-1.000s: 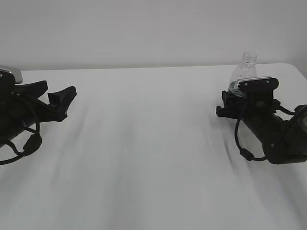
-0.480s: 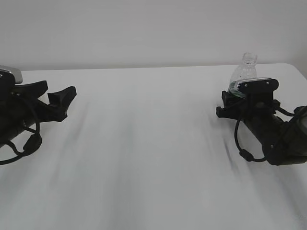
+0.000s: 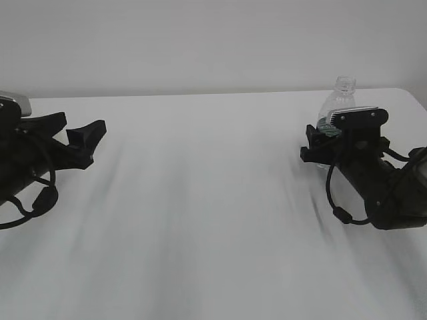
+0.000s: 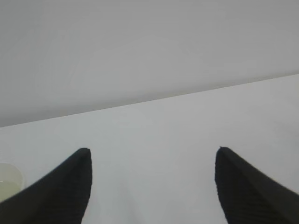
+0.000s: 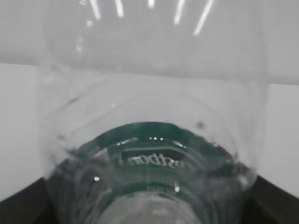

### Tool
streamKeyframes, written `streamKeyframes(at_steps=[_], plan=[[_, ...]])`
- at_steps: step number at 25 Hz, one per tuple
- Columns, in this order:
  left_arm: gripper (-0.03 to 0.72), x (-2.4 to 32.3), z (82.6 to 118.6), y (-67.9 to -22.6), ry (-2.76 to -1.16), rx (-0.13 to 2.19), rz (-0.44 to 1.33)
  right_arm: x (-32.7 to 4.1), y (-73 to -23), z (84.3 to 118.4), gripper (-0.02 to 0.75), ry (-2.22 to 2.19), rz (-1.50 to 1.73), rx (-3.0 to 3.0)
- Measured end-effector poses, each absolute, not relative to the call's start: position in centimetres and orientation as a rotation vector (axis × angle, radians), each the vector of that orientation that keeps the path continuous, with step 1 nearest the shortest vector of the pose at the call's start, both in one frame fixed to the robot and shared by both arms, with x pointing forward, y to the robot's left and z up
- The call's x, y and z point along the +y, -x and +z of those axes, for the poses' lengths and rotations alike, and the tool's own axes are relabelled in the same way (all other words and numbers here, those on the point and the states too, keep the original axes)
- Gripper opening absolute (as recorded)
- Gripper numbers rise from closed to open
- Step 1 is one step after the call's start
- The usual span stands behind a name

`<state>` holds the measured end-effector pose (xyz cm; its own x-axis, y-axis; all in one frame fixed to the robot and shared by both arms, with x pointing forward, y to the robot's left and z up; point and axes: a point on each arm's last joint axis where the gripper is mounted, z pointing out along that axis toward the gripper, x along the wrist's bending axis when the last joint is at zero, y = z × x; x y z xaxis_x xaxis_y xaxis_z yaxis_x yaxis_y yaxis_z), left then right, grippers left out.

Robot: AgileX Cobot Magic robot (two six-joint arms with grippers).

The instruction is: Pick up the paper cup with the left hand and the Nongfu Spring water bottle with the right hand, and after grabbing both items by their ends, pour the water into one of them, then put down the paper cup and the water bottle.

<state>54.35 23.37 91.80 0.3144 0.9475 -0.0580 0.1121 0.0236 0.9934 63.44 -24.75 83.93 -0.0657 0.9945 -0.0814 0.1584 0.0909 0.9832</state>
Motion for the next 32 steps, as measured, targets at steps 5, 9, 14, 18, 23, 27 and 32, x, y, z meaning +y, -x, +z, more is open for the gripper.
streamKeyframes(at_steps=[5,9,14,18,23,27,32], plan=[[0.588,23.4,92.0,-54.3,-1.387,1.057,0.889,-24.7,-63.4,83.9,0.555,-1.233,1.107,1.411],[0.588,23.4,92.1,-54.3,-1.386,1.055,0.89,-24.8,-63.1,83.9,0.556,-1.222,1.111,1.408],[0.588,23.4,92.1,-54.3,-1.386,1.055,0.89,-24.9,-61.8,83.0,0.556,-1.244,1.087,1.449],[0.588,23.4,92.0,-54.3,-1.386,1.056,0.889,-24.8,-61.3,83.0,0.557,-1.234,1.09,1.473],[0.588,23.4,92.0,-54.3,-1.386,1.056,0.889,-24.9,-60.4,83.6,0.557,-1.236,1.087,1.481],[0.588,23.4,92.0,-54.3,-1.386,1.056,0.889,-25.0,-59.6,84.3,0.559,-1.234,1.088,1.487],[0.588,23.4,92.0,-54.3,-1.386,1.056,0.889,-25.1,-58.4,85.0,0.559,-1.232,1.087,1.503]])
